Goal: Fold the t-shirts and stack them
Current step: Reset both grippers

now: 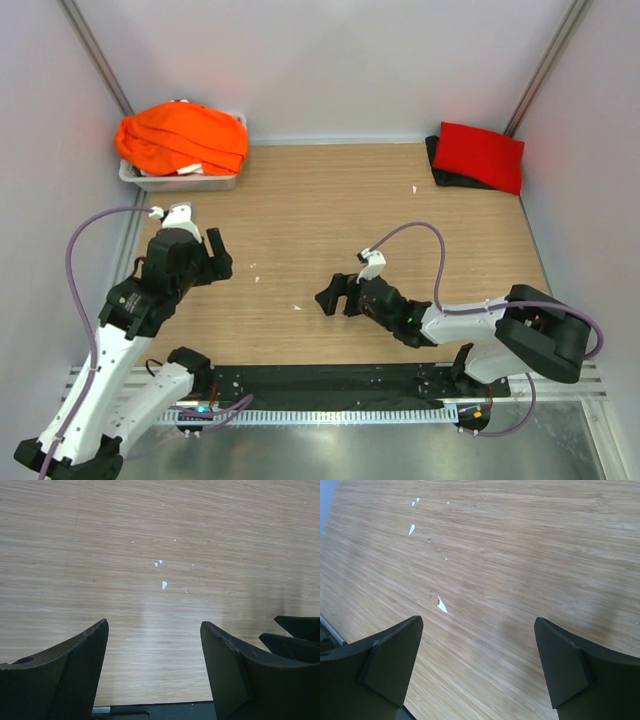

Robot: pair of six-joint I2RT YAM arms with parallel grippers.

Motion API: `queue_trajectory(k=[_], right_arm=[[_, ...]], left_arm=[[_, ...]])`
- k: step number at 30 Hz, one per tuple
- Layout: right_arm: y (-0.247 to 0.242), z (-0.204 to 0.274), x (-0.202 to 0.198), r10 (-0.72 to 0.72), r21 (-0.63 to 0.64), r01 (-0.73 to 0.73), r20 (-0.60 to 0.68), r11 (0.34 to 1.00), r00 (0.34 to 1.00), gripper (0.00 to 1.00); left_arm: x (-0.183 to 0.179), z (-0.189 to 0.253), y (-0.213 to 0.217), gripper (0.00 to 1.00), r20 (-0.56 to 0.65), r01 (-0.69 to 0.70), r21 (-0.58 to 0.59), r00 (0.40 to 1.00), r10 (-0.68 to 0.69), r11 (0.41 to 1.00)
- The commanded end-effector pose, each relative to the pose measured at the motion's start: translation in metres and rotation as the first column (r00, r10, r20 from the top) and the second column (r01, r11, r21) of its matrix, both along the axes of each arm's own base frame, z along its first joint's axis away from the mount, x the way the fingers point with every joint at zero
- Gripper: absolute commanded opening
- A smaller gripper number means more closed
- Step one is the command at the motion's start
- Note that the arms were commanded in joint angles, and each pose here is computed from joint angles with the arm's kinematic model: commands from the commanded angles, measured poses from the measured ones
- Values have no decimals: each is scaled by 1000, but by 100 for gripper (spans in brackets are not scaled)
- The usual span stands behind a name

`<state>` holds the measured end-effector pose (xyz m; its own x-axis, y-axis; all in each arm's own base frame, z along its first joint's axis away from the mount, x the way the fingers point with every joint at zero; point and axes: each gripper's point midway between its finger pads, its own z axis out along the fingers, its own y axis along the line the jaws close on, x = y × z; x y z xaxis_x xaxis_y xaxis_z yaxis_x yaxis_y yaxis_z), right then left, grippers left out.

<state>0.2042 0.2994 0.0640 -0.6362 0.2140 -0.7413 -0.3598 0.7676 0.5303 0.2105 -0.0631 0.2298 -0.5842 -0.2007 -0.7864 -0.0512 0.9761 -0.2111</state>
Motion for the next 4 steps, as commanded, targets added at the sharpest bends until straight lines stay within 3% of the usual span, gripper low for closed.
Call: queue_trajectory(k=[1,4], right_arm=[[9,24,14,-48,79,43,55,996,997,100],[6,22,13,-51,79,46,55,996,997,100]], left_arm=[[5,10,6,76,51,-39,-6,998,40,999],[4,13,4,76,56,-26,-14,998,27,1000]])
